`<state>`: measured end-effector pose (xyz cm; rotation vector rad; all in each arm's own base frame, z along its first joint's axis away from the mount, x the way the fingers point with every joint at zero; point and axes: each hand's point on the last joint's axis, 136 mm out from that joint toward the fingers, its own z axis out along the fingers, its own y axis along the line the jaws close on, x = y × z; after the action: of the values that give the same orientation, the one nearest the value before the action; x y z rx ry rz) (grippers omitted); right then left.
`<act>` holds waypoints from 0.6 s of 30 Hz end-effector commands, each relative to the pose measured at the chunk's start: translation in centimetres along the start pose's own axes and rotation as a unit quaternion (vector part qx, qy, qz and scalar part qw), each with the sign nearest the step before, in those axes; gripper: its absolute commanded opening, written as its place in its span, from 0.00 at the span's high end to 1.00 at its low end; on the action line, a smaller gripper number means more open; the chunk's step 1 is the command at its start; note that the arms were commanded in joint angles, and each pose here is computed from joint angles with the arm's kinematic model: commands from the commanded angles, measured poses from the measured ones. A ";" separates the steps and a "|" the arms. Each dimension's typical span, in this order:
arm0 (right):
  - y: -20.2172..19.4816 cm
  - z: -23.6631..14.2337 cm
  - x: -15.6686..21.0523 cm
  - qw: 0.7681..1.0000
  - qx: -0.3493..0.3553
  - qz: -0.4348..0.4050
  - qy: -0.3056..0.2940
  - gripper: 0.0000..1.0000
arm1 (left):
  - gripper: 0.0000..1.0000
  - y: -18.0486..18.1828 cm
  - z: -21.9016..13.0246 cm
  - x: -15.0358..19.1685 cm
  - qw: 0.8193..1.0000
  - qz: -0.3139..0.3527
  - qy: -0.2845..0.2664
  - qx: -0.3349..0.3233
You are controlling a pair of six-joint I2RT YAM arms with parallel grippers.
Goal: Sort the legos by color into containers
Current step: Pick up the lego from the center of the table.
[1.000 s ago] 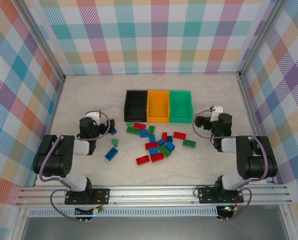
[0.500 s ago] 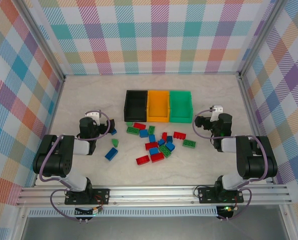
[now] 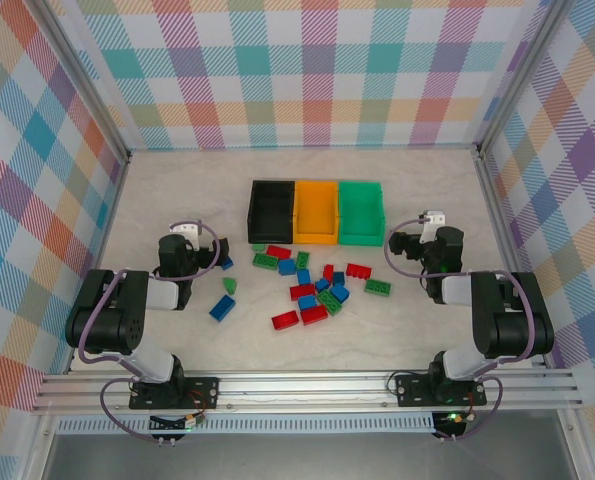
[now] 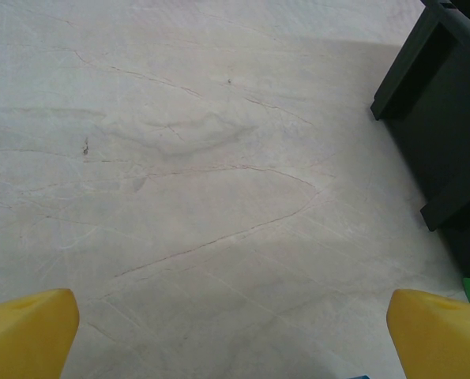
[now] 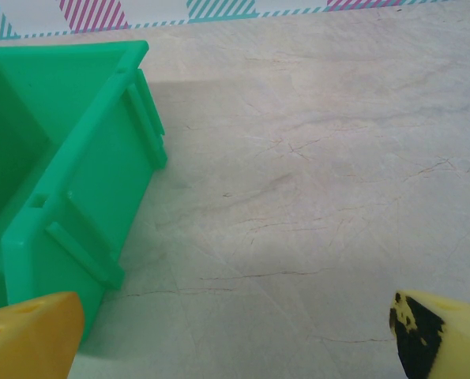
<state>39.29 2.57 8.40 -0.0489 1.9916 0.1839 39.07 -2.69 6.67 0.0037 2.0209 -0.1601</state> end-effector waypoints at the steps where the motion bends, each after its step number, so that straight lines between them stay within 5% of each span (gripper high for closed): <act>1: 0.2 0.2 -0.9 1.000 -0.006 -0.007 -0.010 0.01 | 0.00 0.3 0.1 -1.7 1.000 0.004 -0.026 -0.005; 18: 0.3 -2.7 -3.1 0.999 0.013 0.002 -0.029 0.01 | 0.00 0.4 -0.3 -2.6 0.999 0.003 -0.028 -0.018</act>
<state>38.86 2.18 11.25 -0.0345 1.9419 0.1547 39.15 -2.25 6.64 -0.0132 2.0272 -0.1333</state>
